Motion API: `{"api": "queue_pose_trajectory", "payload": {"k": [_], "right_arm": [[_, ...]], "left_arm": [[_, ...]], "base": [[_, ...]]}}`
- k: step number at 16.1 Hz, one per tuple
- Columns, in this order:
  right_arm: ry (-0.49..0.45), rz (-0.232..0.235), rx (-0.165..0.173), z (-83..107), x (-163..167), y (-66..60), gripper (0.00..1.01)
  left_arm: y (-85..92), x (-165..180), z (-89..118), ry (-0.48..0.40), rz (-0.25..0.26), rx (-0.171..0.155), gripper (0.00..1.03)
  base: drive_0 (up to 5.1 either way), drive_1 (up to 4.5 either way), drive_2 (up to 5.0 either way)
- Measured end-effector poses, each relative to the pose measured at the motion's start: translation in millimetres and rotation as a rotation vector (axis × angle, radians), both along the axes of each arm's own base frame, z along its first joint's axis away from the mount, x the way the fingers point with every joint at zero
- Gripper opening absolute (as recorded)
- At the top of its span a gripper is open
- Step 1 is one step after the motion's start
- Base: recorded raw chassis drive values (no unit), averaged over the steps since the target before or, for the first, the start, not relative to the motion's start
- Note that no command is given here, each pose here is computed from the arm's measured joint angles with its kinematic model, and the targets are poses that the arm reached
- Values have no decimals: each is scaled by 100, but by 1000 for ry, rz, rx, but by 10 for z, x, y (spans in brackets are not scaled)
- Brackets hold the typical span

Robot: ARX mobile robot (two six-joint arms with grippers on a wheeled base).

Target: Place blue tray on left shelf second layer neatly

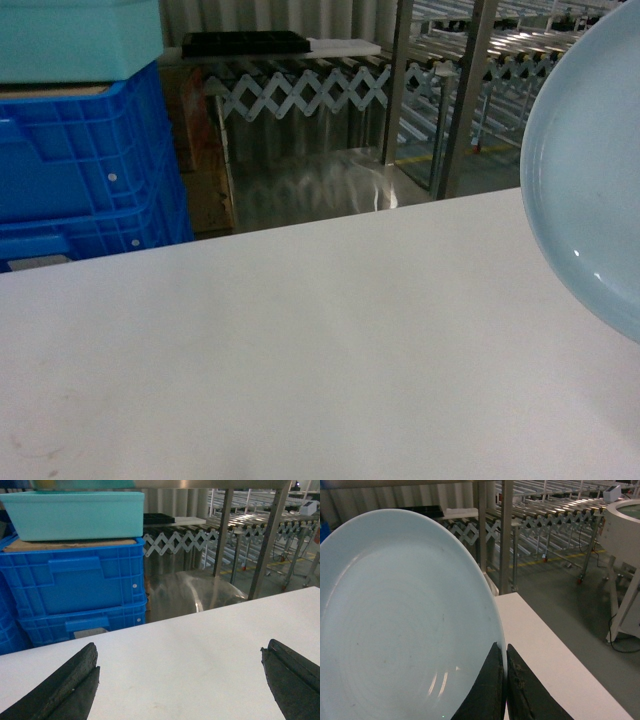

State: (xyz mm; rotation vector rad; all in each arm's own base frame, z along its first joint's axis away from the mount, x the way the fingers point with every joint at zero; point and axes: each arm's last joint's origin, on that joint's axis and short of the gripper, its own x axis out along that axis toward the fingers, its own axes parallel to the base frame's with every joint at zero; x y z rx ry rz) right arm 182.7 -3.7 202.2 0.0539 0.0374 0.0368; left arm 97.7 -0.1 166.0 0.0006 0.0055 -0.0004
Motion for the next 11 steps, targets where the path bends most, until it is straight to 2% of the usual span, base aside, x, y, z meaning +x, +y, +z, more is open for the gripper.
{"api": "queue_pose_trajectory", "payload": {"k": [11], "right_arm": [[3, -1, 0, -4, 1, -1, 2]], "left_arm": [[0, 0, 3, -3, 1, 0, 98]], "base": [[442, -74, -415]]}}
